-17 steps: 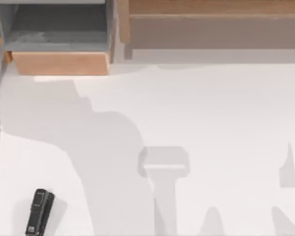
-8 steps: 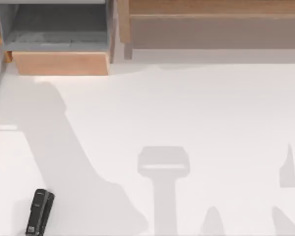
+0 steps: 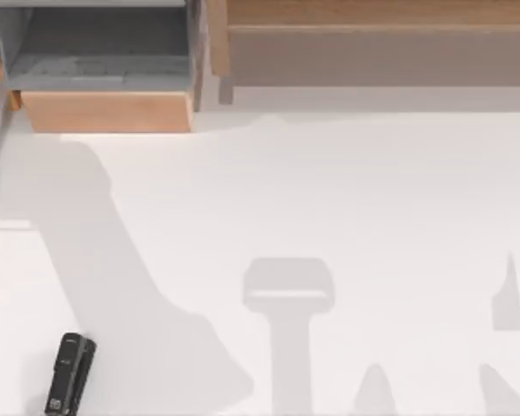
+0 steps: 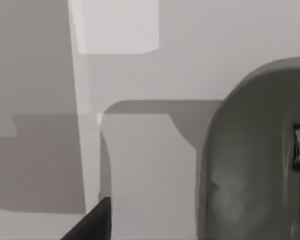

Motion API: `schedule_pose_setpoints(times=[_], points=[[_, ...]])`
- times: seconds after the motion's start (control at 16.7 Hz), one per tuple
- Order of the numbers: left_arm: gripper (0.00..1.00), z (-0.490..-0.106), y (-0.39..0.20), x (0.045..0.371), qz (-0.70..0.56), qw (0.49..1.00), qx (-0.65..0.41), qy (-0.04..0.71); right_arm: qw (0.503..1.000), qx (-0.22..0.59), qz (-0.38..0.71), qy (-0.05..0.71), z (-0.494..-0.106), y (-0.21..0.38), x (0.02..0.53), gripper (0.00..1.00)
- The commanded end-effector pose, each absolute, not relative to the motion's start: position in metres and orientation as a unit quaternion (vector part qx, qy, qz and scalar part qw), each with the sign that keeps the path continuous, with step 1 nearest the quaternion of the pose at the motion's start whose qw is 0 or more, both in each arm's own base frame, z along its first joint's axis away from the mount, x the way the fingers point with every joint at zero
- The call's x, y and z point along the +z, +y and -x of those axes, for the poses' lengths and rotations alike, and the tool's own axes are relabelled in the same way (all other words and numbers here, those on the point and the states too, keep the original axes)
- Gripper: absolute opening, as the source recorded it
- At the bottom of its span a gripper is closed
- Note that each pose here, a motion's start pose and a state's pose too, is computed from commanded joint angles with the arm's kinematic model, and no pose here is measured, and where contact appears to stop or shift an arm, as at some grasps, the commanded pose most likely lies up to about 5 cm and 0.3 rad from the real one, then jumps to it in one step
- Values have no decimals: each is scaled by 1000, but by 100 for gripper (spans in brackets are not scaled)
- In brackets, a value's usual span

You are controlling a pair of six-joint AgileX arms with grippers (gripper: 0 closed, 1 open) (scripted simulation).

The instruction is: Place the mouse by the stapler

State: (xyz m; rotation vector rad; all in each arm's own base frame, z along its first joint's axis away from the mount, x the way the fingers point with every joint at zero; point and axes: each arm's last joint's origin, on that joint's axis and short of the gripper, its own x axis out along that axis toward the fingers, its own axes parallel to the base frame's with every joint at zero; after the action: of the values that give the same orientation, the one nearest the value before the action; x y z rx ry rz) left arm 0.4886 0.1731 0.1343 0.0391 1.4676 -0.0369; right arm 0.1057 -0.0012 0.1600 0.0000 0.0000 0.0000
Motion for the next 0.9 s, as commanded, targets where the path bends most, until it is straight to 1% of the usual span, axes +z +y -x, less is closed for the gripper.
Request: schedule_pose_setpoints(times=[0.66, 0.72, 0.9], points=[[2, -489, 173, 134, -18, 742, -17, 670, 1000, 0, 0, 0, -106, -1, 160, 100], [0, -489, 173, 134, -18, 742, -17, 670, 1000, 0, 0, 0, -106, -1, 160, 100], [0, -489, 173, 134, -18, 742, -17, 670, 1000, 0, 0, 0, -106, -1, 160, 100]])
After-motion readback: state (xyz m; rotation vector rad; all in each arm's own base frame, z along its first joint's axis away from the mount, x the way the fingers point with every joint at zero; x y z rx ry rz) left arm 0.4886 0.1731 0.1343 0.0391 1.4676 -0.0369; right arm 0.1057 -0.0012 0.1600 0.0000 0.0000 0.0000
